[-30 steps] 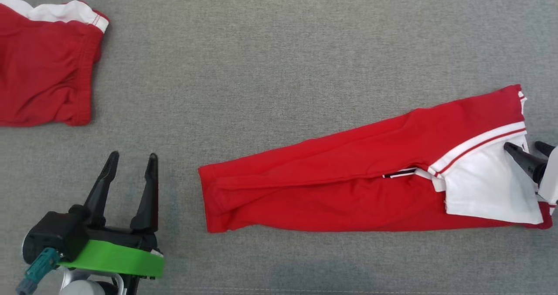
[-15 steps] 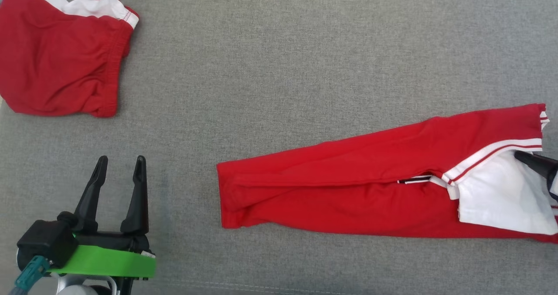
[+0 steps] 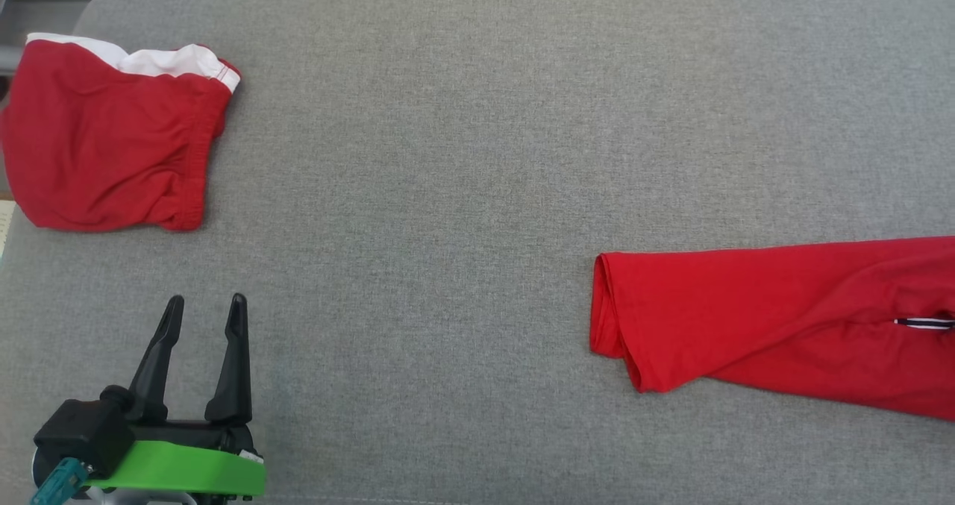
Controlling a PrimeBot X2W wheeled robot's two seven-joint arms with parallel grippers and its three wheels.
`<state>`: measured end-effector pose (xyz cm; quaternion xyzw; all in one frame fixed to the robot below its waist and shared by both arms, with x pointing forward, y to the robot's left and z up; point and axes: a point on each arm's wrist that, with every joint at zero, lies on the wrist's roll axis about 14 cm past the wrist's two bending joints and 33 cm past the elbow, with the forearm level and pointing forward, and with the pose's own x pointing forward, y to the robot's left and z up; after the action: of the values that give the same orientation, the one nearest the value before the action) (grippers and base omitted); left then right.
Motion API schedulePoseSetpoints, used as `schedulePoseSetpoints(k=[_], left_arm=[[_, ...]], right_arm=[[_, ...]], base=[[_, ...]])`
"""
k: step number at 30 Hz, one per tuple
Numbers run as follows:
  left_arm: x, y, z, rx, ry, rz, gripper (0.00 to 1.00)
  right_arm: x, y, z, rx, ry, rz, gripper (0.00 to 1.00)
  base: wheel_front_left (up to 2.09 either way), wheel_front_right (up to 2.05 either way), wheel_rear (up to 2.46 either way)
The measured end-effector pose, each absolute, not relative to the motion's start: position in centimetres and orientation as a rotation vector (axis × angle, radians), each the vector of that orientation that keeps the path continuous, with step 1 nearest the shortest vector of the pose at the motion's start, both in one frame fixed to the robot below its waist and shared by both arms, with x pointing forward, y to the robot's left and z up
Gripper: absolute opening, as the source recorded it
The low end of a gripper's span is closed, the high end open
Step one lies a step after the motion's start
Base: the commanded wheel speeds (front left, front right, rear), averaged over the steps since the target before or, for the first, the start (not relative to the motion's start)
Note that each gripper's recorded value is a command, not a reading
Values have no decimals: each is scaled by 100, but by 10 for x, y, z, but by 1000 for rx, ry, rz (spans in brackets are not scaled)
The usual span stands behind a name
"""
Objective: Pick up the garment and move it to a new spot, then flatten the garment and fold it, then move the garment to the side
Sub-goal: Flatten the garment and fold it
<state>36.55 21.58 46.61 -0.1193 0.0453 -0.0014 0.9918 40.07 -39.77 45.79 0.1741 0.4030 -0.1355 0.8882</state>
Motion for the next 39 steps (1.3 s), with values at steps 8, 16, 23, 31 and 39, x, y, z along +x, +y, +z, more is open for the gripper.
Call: schedulePoseSetpoints(k=[8,16,23,31,39], left_arm=[[365,209,466,-268,80,-1,100],[369,195,463,-294,80,-34,100],[377,186,452,-290,105,-64,100],[377,190,447,-273,119,-60,100],[374,191,448,-271,115,-57,100]], right_arm=[[404,-282,482,345,850,114,0],[393,-166,484,345,838,449,0],[407,-93,466,313,809,591,0],[414,-50,442,285,821,669,0],[417,-44,435,259,820,673,100]], base=[[0,0,0],[0,0,0],[0,0,0],[0,0,0],[0,0,0]])
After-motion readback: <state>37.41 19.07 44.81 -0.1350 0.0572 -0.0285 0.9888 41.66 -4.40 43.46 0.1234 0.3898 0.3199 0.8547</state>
